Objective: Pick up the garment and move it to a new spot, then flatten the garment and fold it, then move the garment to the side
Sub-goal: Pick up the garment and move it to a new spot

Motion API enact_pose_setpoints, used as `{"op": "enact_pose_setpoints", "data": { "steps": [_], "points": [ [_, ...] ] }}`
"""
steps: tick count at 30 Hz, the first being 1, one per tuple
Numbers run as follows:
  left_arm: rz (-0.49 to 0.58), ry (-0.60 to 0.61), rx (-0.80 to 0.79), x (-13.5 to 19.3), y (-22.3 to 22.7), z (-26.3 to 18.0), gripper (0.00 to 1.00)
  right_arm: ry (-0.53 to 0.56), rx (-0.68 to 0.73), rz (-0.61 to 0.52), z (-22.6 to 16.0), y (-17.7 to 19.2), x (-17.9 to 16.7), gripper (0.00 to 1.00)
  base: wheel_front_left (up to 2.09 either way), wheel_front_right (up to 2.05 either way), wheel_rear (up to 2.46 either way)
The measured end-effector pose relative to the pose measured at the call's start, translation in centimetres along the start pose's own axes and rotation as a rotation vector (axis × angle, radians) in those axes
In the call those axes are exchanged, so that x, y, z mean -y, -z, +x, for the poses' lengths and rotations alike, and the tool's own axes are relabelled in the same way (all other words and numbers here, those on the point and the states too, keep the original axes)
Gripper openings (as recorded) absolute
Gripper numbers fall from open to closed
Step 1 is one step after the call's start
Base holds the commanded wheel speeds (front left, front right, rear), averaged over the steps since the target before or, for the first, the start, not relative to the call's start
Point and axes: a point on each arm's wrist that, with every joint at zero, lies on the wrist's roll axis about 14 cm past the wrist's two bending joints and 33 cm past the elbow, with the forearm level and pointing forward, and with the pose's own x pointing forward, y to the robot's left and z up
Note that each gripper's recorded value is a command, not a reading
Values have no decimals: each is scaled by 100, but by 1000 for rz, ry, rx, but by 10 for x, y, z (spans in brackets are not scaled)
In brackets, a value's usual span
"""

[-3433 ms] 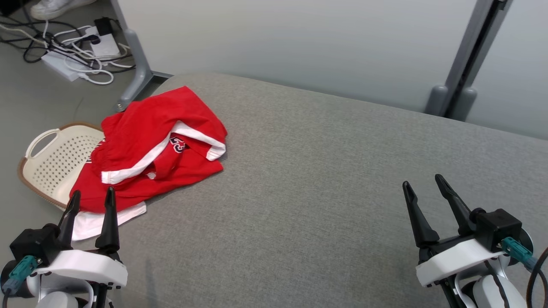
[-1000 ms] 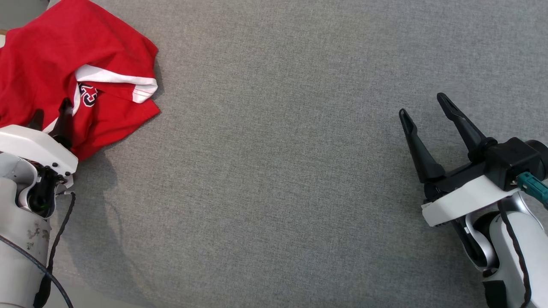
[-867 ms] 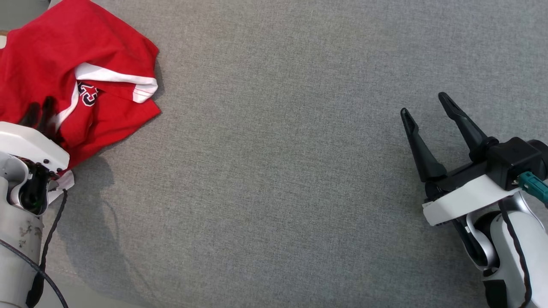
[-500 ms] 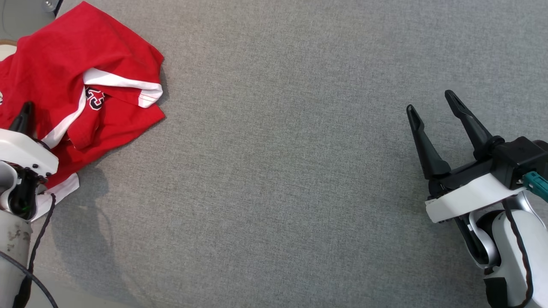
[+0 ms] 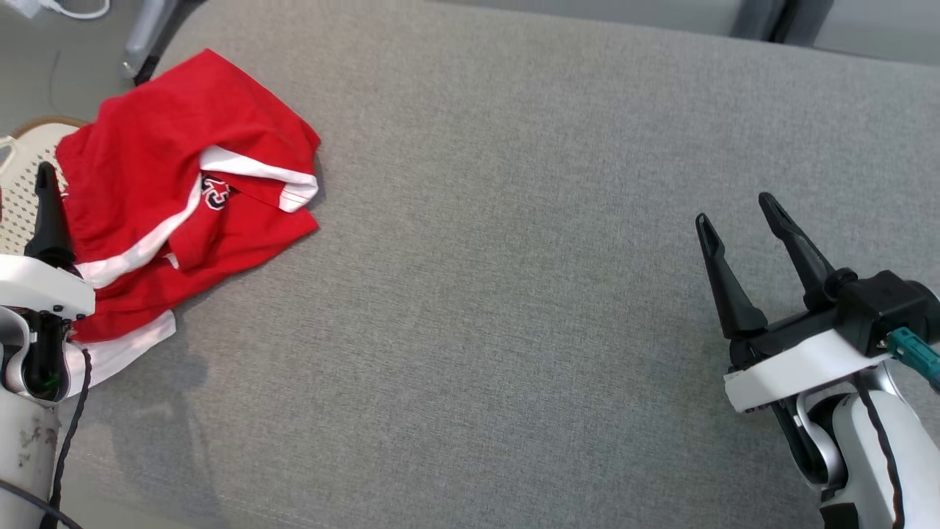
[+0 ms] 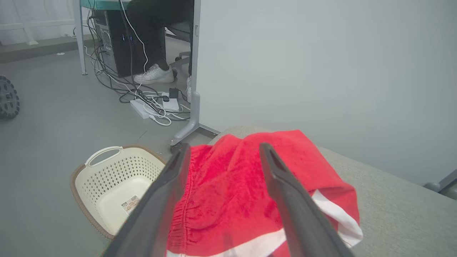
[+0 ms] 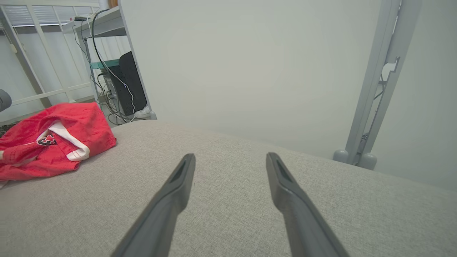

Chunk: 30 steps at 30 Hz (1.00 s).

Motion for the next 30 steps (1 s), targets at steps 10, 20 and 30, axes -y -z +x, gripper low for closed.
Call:
{"op": "enact_pose_setpoints", "data": {
  "steps": [10, 20, 30],
  "points": [
    [78, 33, 200, 8, -37, -64, 100, -34, 33, -13, -10, -21, -24, 100, 0, 0, 0],
    [103, 37, 196, 9, -13, -120, 100, -50, 47, -10, -23, -30, -42, 100, 0, 0, 0],
    [67, 31, 156, 8, 2, -136, 100, -41, 45, -4, -29, -31, -43, 100, 0, 0, 0]
  ]
}}
